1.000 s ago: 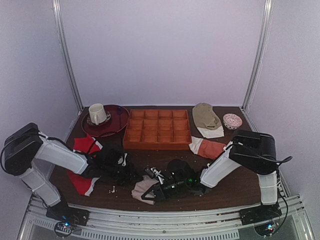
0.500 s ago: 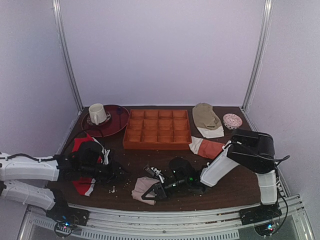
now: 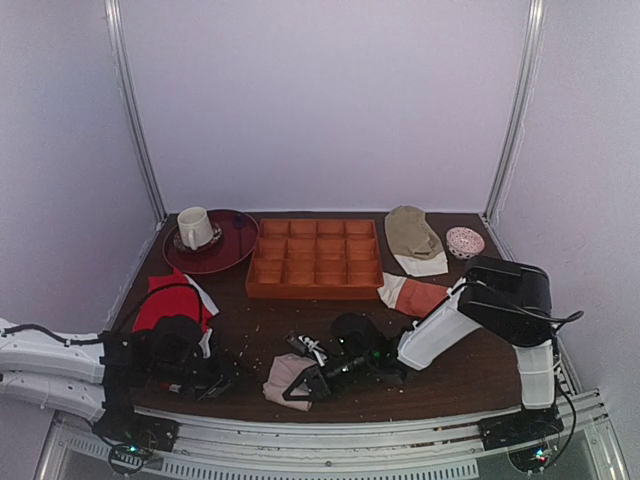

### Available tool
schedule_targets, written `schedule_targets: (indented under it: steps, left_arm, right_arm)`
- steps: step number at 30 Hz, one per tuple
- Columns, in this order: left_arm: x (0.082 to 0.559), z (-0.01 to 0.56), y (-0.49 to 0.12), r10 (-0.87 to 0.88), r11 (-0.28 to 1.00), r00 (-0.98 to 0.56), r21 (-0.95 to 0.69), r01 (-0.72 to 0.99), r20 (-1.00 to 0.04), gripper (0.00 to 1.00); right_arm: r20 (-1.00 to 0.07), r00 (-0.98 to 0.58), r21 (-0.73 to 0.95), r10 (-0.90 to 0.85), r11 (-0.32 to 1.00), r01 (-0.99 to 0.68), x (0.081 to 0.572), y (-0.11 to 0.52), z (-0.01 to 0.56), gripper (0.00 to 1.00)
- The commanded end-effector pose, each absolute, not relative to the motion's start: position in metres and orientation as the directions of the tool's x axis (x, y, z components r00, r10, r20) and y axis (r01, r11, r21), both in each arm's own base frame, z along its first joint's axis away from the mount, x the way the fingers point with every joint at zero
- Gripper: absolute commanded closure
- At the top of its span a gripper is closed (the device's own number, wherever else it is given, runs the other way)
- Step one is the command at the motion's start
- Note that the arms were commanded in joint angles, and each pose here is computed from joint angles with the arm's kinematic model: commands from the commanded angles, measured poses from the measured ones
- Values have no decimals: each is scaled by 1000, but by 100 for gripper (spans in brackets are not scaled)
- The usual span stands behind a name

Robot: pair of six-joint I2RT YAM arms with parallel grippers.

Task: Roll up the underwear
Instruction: Roll the underwear at the center of the board.

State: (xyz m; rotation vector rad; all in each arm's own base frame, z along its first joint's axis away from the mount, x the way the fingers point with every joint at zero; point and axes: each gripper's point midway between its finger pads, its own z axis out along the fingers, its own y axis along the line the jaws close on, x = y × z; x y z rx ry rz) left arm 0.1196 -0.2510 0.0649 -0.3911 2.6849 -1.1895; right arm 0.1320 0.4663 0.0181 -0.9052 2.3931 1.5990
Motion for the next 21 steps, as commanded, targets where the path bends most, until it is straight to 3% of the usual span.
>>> schedule_targets:
  steps: [1, 21]
  left_arm:
    - [123, 63, -257, -379, 605, -925, -768, -211, -45, 52]
    - [119, 46, -289, -394, 555, -919, -802, -221, -19, 46]
  right_arm:
    - [-120, -884, 654, -452, 634, -413, 118, 389, -89, 100]
    - [-111, -888, 648, -446, 645, -405, 118, 388, -87, 100]
